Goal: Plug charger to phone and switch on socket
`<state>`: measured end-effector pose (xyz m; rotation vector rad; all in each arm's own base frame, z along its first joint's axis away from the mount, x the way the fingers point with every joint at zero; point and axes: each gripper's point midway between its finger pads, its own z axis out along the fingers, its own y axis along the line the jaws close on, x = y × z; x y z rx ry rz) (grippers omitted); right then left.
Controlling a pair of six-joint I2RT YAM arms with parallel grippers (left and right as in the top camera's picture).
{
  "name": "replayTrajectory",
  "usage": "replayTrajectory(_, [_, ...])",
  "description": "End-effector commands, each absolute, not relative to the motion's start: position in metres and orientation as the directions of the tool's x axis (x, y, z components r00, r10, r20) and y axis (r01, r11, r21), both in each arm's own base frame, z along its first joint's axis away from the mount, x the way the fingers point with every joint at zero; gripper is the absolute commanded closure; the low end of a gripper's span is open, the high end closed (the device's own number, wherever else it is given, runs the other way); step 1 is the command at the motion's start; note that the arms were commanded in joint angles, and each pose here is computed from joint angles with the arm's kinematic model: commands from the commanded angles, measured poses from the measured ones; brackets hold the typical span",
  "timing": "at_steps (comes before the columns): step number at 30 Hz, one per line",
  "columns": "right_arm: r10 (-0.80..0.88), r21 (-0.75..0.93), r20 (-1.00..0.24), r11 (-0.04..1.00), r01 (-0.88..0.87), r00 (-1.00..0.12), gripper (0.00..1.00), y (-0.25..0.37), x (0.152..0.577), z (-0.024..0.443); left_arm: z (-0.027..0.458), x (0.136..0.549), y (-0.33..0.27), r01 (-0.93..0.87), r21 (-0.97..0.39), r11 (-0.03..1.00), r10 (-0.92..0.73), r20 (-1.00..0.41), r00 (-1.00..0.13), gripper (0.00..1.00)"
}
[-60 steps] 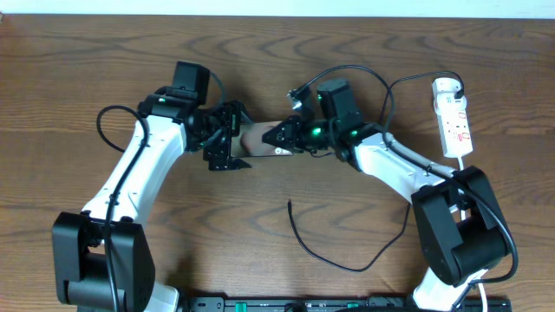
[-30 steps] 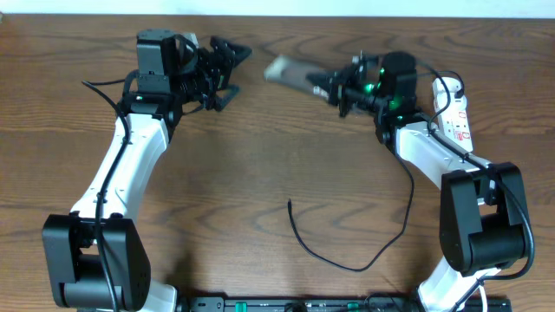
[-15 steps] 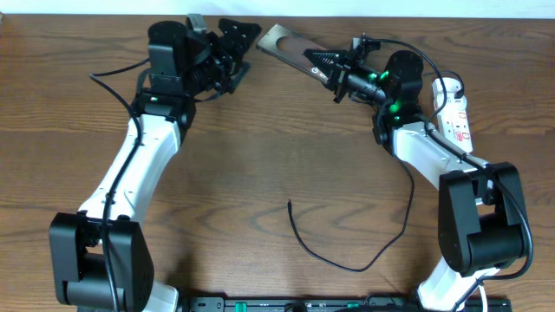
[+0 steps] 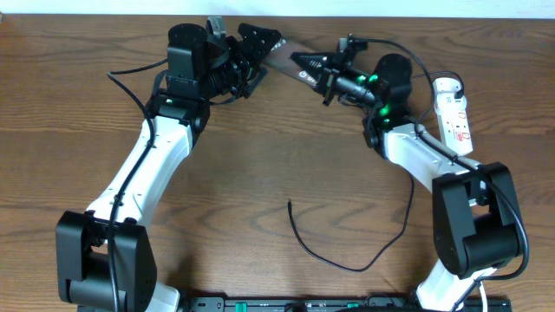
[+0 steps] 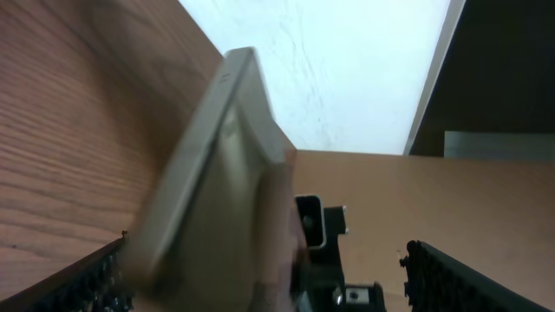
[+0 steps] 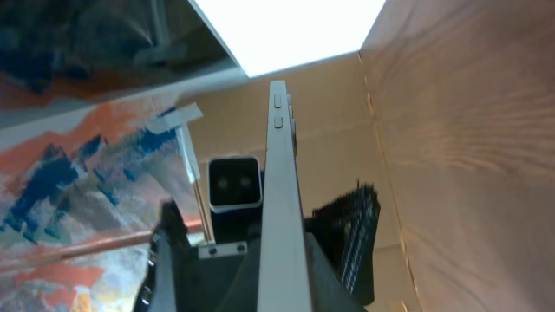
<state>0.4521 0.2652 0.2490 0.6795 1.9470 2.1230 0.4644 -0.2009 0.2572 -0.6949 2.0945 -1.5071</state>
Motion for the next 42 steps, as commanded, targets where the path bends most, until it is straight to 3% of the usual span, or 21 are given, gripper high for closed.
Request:
replayTrajectory(1, [0.406, 0.974, 0.219, -0.148, 0.173, -0.887, 0.99, 0.277, 0.446, 0.26, 0.273, 0.47, -0.195, -0.12, -0.96, 0.254, -0.677, -0.087, -0.731, 0.06])
replayTrajectory(6, [0.399, 0.945, 0.32, -0.198, 0.261, -0.859, 0.99, 0.288, 0.444, 0.261, 0.271, 0.476, -0.189, -0.14, -0.958, 0.252, -0.714, -0.086, -0.695, 0.06])
replayTrajectory(14, [0.412, 0.945, 0.319, -0.21, 0.252, -0.853, 0.99, 0.29, 0.446, 0.264, 0.268, 0.479, -0.186, -0.18, -0.958, 0.224, -0.738, -0.046, -0.673, 0.08])
replayTrajectory(18, [0.417, 0.947, 0.313, -0.209, 0.246, -0.853, 0.99, 0.289, 0.447, 0.264, 0.267, 0.48, -0.184, -0.213, -0.958, 0.19, -0.758, -0.005, -0.653, 0.31])
replayTrajectory(29, [0.409, 0.947, 0.312, -0.206, 0.247, -0.857, 0.99, 0.292, 0.444, 0.264, 0.266, 0.482, -0.182, -0.214, -0.957, 0.196, -0.768, -0.014, -0.64, 0.75])
replayTrajectory(36, [0.405, 0.948, 0.31, -0.202, 0.246, -0.86, 0.99, 0.295, 0.443, 0.264, 0.266, 0.483, -0.181, -0.214, -0.957, 0.197, -0.772, -0.016, -0.635, 0.81])
replayTrajectory(39, [0.403, 0.948, 0.311, -0.201, 0.248, -0.861, 0.99, 0.296, 0.442, 0.263, 0.266, 0.483, -0.18, -0.215, -0.956, 0.197, -0.776, -0.018, -0.63, 0.92])
replayTrajectory(42, [0.404, 0.949, 0.307, -0.199, 0.245, -0.861, 0.99, 0.295, 0.442, 0.263, 0.266, 0.483, -0.181, -0.215, -0.956, 0.198, -0.776, -0.019, -0.631, 0.93])
